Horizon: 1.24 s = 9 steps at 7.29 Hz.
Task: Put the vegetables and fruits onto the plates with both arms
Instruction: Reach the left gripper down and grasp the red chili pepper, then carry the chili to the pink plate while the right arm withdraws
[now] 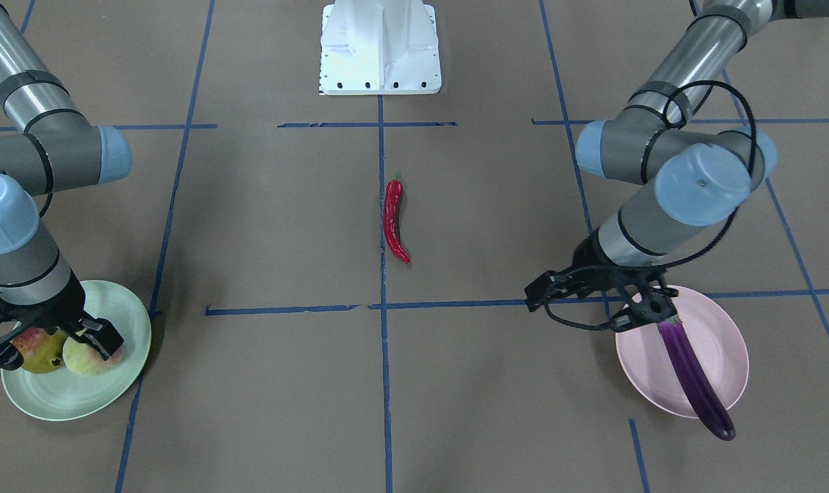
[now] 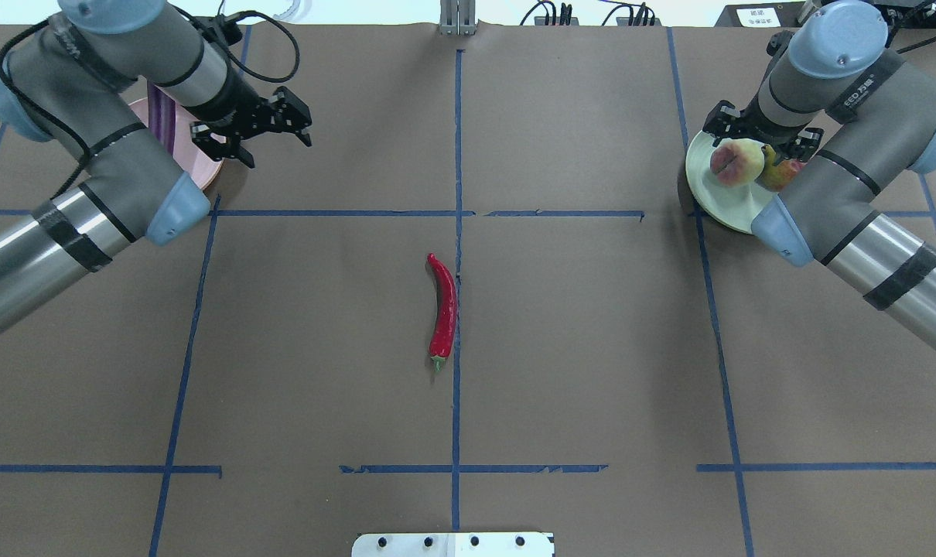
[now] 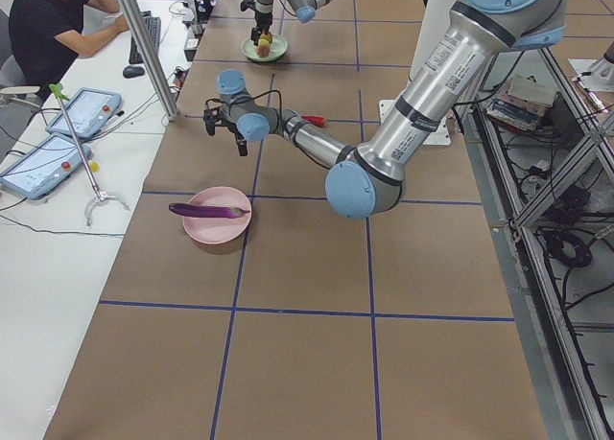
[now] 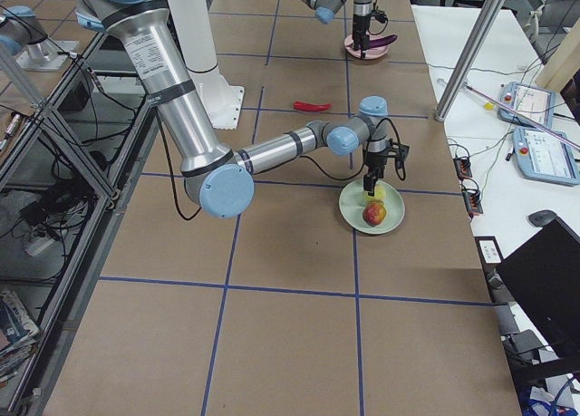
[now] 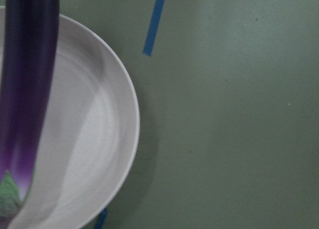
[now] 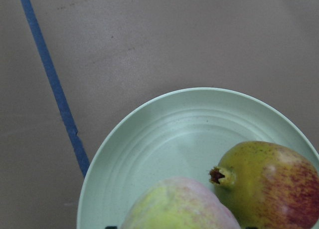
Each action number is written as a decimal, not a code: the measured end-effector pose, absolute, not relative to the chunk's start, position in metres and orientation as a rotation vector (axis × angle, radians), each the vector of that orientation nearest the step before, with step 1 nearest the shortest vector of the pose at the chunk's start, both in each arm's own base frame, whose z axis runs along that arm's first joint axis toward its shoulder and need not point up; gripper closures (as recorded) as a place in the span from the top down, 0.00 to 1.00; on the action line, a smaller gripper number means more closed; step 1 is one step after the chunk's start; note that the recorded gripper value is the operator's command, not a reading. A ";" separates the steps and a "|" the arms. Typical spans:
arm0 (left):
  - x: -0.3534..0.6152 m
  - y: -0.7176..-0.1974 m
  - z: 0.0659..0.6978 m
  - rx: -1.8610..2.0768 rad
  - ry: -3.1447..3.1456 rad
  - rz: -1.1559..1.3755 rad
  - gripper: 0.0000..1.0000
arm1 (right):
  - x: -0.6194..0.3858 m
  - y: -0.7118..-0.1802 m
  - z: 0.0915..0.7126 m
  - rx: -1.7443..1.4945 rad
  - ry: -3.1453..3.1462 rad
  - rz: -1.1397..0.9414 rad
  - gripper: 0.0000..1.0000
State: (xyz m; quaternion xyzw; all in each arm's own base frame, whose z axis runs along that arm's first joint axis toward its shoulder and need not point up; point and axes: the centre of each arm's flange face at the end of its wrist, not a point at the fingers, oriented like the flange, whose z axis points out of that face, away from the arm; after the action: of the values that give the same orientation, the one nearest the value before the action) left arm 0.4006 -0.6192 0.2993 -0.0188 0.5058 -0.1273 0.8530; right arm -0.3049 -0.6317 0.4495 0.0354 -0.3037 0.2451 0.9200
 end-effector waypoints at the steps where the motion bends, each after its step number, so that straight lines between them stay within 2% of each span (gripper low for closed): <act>1: 0.435 -0.585 0.269 -0.041 1.115 -0.221 1.00 | -0.304 -0.628 0.436 0.064 -0.663 0.489 1.00; 4: 0.557 -0.466 0.212 0.073 1.110 -0.098 1.00 | -0.298 -0.611 0.385 0.058 -0.777 0.451 1.00; 5: 0.584 -0.440 0.210 0.118 1.044 -0.049 0.95 | -0.297 -0.609 0.379 0.057 -0.790 0.447 1.00; 6: 0.600 -0.426 0.215 0.158 0.969 0.016 0.81 | -0.297 -0.608 0.376 0.057 -0.796 0.444 1.00; 7: 0.612 -0.414 0.218 0.173 0.922 0.068 0.55 | -0.297 -0.607 0.373 0.059 -0.801 0.443 1.00; 8: 0.620 -0.403 0.218 0.175 0.904 0.100 0.23 | -0.296 -0.607 0.369 0.063 -0.808 0.441 1.00; 9: 0.625 -0.397 0.212 0.178 0.907 0.115 0.02 | -0.293 -0.607 0.365 0.066 -0.814 0.443 1.00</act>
State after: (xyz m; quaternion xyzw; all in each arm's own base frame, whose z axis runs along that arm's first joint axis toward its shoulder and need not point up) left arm 0.6245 -0.3973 0.2117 0.0857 0.4372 0.0555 0.8935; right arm -0.2928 -0.6072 0.3650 0.0316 -0.3927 0.2135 0.8940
